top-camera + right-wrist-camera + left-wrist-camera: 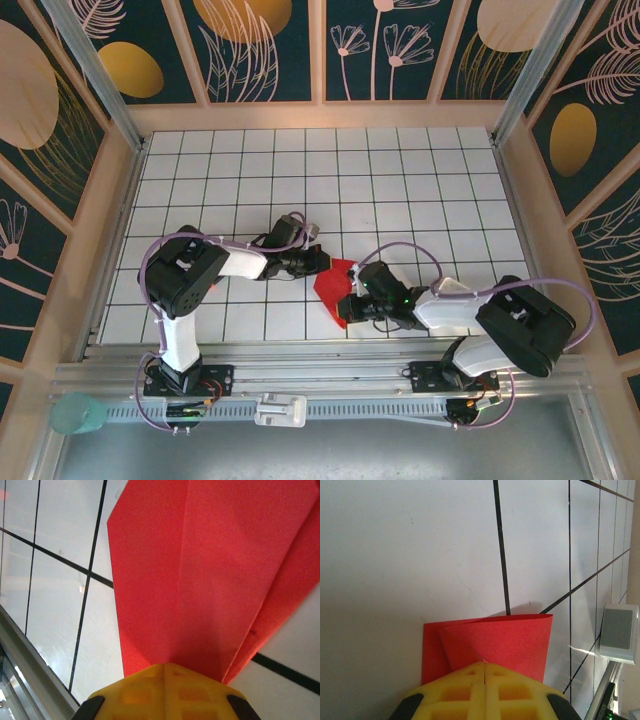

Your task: Fold a paper plane with a square sheet of paper (pick it up from the middle)

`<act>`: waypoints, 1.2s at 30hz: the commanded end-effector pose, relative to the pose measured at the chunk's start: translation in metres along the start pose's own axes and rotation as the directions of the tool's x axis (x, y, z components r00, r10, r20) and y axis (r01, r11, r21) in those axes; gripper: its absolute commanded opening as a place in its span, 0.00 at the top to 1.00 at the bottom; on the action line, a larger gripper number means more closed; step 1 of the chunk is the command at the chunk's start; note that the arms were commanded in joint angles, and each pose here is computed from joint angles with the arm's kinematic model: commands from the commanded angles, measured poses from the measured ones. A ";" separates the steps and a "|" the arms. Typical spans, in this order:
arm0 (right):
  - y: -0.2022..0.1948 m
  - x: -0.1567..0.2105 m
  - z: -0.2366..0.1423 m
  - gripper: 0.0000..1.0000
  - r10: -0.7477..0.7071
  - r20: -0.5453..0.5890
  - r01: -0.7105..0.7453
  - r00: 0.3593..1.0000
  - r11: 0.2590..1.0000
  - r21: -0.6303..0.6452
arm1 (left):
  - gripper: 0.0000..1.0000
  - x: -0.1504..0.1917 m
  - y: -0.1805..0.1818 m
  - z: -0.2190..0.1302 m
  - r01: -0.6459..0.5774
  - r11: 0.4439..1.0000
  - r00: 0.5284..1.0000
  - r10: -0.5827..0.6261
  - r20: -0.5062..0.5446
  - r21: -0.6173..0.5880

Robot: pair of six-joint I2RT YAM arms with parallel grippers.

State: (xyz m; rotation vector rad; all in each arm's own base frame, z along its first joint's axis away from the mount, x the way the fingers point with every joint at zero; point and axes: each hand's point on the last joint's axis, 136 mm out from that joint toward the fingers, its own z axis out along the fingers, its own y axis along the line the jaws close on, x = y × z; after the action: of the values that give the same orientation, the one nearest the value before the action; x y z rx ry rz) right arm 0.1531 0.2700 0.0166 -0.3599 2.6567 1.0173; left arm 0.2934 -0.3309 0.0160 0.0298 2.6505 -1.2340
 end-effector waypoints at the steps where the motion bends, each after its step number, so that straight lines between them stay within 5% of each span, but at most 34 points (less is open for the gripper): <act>1: -0.031 0.056 -0.004 1.00 0.074 -0.177 -0.054 0.981 0.992 0.116 | 1.00 0.006 0.038 0.005 0.015 0.992 1.000 -0.015 -0.004 -0.125; 13: -0.018 0.055 -0.012 1.00 0.035 -0.162 -0.023 0.986 0.997 0.080 | 1.00 0.005 0.037 0.004 0.008 0.991 1.000 -0.008 -0.001 -0.131; 18: -0.008 0.014 -0.031 1.00 0.032 -0.009 -0.032 0.999 0.999 0.044 | 0.99 -0.003 0.019 0.002 -0.009 0.997 1.000 0.010 0.007 -0.082; 23: -0.025 -0.034 -0.065 1.00 0.131 0.211 -0.137 0.969 0.990 0.012 | 0.76 -0.028 -0.030 -0.014 -0.064 0.998 0.995 0.063 0.071 0.025; 29: -0.044 -0.051 -0.069 0.90 0.173 0.283 -0.199 0.943 0.978 0.067 | 0.60 -0.035 -0.057 -0.055 -0.082 0.995 0.979 0.069 0.191 0.062; 36: -0.061 -0.071 -0.074 0.84 0.180 0.350 -0.233 0.919 0.965 0.117 | 0.51 0.019 -0.034 -0.057 -0.044 0.986 0.982 0.073 0.177 -0.162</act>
State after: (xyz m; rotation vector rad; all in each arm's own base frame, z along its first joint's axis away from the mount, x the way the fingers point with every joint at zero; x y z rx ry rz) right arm 0.2136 0.1931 0.0545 0.0945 2.5038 0.8837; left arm 0.2802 -0.3271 0.1120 0.0368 2.4237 -1.1582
